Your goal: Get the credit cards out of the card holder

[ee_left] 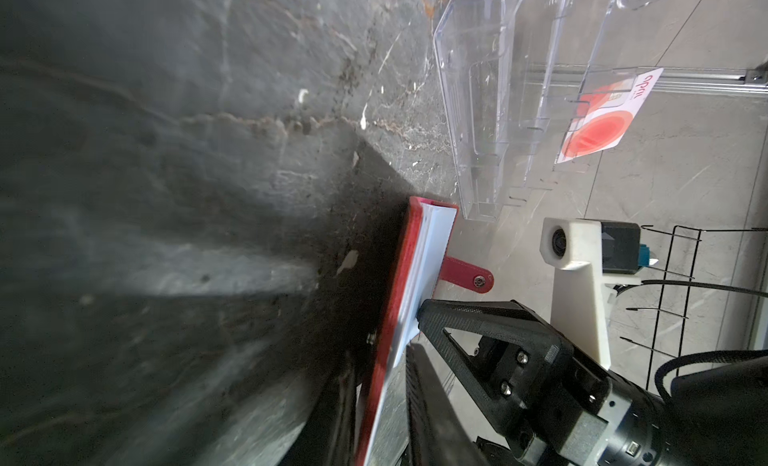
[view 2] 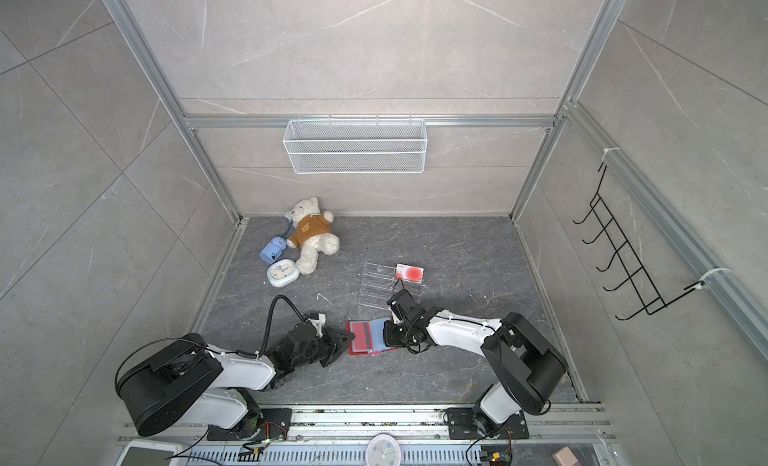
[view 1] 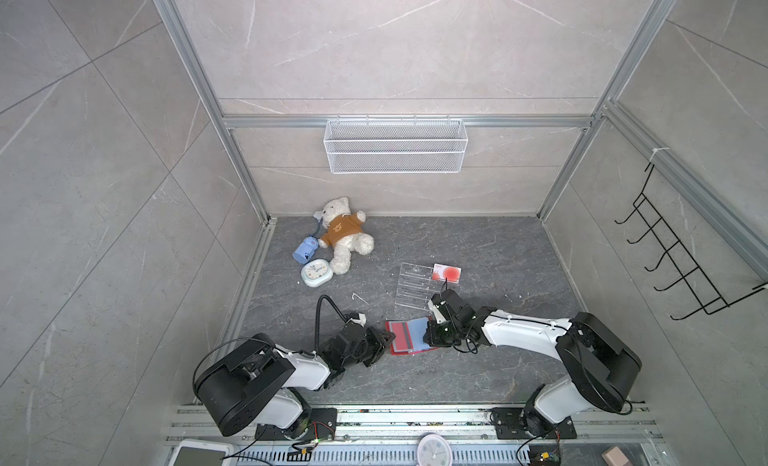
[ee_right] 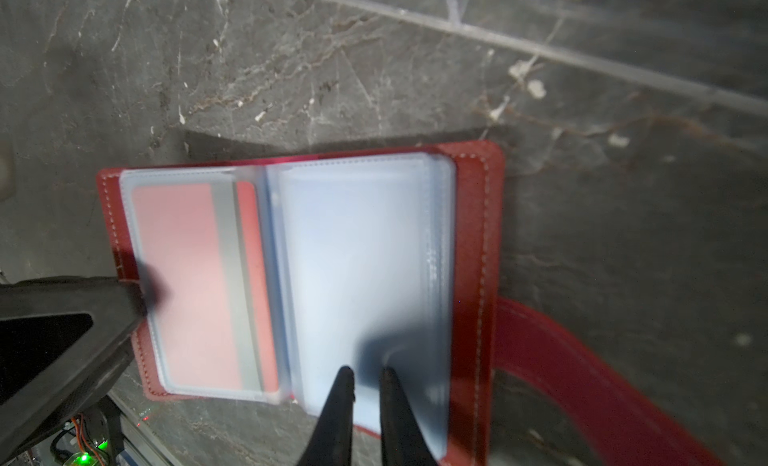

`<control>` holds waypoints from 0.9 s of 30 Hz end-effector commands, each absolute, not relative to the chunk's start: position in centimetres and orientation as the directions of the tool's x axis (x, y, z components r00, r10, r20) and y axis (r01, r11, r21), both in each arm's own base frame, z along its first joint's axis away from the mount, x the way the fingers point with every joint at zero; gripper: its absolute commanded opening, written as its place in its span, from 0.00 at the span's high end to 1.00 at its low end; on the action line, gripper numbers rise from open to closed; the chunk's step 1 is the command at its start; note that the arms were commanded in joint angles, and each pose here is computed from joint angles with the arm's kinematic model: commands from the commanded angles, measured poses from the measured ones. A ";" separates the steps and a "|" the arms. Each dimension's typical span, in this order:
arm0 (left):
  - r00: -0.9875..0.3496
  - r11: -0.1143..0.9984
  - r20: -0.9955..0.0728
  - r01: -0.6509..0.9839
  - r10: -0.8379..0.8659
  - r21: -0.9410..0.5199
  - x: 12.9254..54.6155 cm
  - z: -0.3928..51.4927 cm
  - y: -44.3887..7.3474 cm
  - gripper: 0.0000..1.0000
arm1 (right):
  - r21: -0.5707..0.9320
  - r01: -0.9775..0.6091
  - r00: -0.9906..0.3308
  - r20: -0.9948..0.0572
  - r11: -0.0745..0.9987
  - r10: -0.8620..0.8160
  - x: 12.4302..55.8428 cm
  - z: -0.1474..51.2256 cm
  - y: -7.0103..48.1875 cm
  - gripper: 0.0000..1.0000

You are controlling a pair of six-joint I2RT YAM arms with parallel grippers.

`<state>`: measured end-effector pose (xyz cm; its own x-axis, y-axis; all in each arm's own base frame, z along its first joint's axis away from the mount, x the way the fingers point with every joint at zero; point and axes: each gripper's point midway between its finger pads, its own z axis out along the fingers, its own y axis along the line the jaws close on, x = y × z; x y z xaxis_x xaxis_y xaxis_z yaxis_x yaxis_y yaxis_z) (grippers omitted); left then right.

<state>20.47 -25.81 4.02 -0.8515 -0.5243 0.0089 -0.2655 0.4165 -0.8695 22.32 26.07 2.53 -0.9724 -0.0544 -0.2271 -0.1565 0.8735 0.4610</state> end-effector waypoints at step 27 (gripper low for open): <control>-0.839 0.399 -0.057 -0.196 -0.541 -0.896 21.1 6.1 -25.8 0.97 | 0.452 -0.146 -0.973 -0.226 0.880 -0.045 21.7 2.2 25.4 0.75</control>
